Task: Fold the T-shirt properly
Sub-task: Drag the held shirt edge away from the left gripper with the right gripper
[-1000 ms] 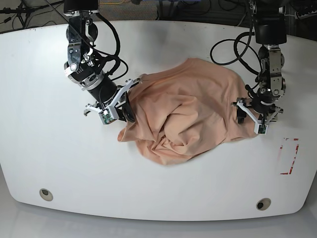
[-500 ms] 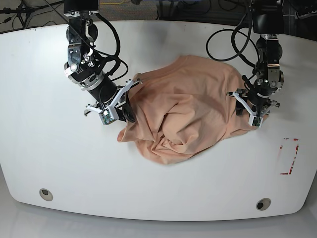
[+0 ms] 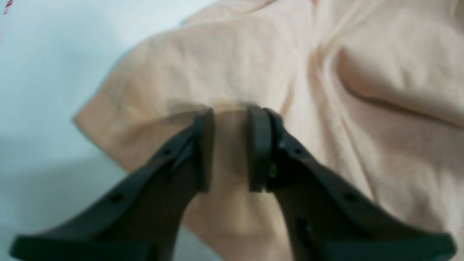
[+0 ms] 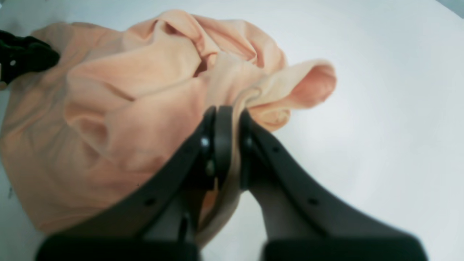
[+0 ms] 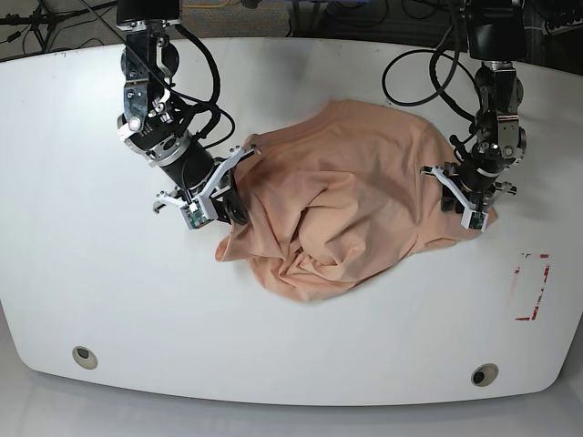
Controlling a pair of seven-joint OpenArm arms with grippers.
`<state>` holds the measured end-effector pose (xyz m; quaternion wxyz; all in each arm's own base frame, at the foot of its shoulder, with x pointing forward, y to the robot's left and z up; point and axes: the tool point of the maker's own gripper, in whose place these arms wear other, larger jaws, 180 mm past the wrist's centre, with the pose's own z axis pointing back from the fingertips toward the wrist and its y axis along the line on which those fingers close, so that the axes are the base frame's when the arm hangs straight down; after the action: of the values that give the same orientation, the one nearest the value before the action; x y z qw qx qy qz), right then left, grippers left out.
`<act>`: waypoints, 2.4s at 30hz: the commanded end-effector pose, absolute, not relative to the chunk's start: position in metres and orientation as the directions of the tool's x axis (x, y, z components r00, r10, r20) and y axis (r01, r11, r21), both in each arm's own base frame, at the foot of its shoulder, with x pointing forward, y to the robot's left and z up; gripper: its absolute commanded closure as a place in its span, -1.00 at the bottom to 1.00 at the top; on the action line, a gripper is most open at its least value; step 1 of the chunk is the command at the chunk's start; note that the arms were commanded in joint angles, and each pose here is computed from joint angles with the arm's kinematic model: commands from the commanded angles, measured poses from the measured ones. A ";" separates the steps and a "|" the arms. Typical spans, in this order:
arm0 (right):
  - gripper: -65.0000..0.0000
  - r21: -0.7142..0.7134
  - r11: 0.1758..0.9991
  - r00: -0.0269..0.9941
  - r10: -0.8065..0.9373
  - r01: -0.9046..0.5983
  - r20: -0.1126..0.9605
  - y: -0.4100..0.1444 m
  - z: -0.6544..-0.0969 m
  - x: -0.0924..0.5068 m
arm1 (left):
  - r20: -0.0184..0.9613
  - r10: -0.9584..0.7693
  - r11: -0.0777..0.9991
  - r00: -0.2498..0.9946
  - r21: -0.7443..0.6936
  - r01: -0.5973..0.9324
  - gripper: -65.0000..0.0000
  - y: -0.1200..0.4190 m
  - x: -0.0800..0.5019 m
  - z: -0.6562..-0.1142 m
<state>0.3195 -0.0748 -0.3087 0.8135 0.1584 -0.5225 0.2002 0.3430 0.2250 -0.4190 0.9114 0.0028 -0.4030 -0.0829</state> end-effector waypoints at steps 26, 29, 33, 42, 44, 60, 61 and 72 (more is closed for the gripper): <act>0.99 0.011 0.874 0.281 0.144 -0.485 0.949 -0.079 -0.277 0.339 | 0.770 -0.184 0.983 0.611 0.138 0.122 0.98 0.239 0.357 -0.372; 0.99 0.005 0.874 0.273 0.146 -0.486 0.951 -0.079 -0.275 0.341 | 0.793 -0.180 0.984 0.583 0.146 0.104 0.95 0.247 0.360 -0.360; 0.99 0.001 0.873 0.265 0.147 -0.487 0.953 -0.079 -0.272 0.343 | 0.807 -0.177 0.984 0.563 0.151 0.093 0.92 0.252 0.364 -0.352; 0.99 -0.025 0.870 0.206 0.144 -0.492 0.968 -0.076 -0.251 0.359 | 0.826 -0.188 0.982 0.531 0.163 0.094 0.54 0.254 0.372 -0.341; 0.99 -0.034 0.870 0.186 0.143 -0.492 0.972 -0.076 -0.244 0.364 | 0.831 -0.188 0.982 0.524 0.164 0.093 0.55 0.253 0.374 -0.337; 0.98 -0.103 0.874 0.064 0.151 -0.476 0.986 -0.078 -0.193 0.394 | 0.871 -0.193 0.981 0.452 0.181 0.069 0.87 0.247 0.387 -0.287; 0.98 -0.101 0.872 0.070 0.152 -0.478 0.986 -0.078 -0.196 0.393 | 0.881 -0.185 0.982 0.436 0.176 0.062 0.90 0.245 0.388 -0.282; 0.98 -0.173 0.846 0.078 0.244 -0.504 0.967 -0.056 -0.211 0.382 | 0.918 -0.127 0.992 0.375 0.112 0.062 0.95 0.223 0.407 -0.262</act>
<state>0.3826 -0.0662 -0.2300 0.7509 0.0989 -0.6040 0.2479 0.3948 0.2267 -0.2805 0.8452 0.0343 -0.5305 -0.0551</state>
